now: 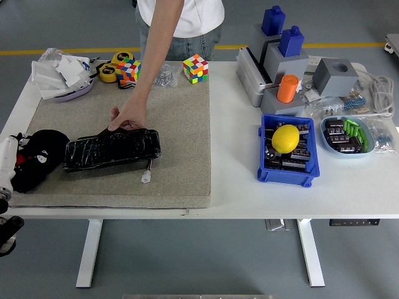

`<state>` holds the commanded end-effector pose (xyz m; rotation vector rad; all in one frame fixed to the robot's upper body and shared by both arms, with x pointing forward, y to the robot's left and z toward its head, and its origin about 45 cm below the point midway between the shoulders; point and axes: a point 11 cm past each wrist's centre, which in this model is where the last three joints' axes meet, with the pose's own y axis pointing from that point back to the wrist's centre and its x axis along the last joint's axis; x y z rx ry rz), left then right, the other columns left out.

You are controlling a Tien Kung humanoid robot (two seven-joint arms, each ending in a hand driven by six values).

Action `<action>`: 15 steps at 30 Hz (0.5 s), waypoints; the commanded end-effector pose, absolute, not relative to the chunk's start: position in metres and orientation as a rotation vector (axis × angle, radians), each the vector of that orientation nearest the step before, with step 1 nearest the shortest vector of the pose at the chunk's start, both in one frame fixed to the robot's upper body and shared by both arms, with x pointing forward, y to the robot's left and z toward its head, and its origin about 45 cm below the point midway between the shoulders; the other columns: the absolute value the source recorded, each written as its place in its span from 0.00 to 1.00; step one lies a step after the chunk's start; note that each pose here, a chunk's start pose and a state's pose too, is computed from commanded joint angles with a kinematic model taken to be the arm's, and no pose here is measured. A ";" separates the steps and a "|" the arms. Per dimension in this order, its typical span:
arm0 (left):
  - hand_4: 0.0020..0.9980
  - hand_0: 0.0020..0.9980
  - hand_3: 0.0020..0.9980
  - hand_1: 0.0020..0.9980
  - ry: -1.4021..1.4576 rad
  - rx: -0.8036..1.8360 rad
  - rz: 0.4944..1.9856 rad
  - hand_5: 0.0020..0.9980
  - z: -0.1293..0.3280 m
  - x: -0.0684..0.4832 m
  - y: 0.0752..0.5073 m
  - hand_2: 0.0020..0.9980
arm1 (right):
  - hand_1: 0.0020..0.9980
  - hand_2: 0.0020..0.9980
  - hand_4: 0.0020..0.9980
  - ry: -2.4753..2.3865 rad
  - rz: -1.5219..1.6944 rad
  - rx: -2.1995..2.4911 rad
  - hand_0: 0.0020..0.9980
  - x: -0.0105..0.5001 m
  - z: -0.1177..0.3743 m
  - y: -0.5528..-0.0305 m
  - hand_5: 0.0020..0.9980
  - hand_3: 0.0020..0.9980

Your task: Pick the rag up,wipe the panel,place it on the desk

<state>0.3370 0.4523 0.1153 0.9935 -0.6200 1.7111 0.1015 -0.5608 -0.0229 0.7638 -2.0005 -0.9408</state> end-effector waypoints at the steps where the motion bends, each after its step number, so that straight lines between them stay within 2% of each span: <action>1: 0.56 0.20 0.57 0.10 -0.623 0.993 1.711 0.20 0.116 0.337 0.452 0.28 | 0.65 0.69 0.96 -2.001 -0.941 0.764 0.75 0.102 -0.023 -0.561 0.58 0.59; 15: 0.55 0.19 0.56 0.07 -0.712 0.943 1.711 0.21 0.147 0.347 0.442 0.26 | 0.65 0.69 0.96 -2.000 -0.941 0.757 0.75 0.099 -0.023 -0.562 0.58 0.59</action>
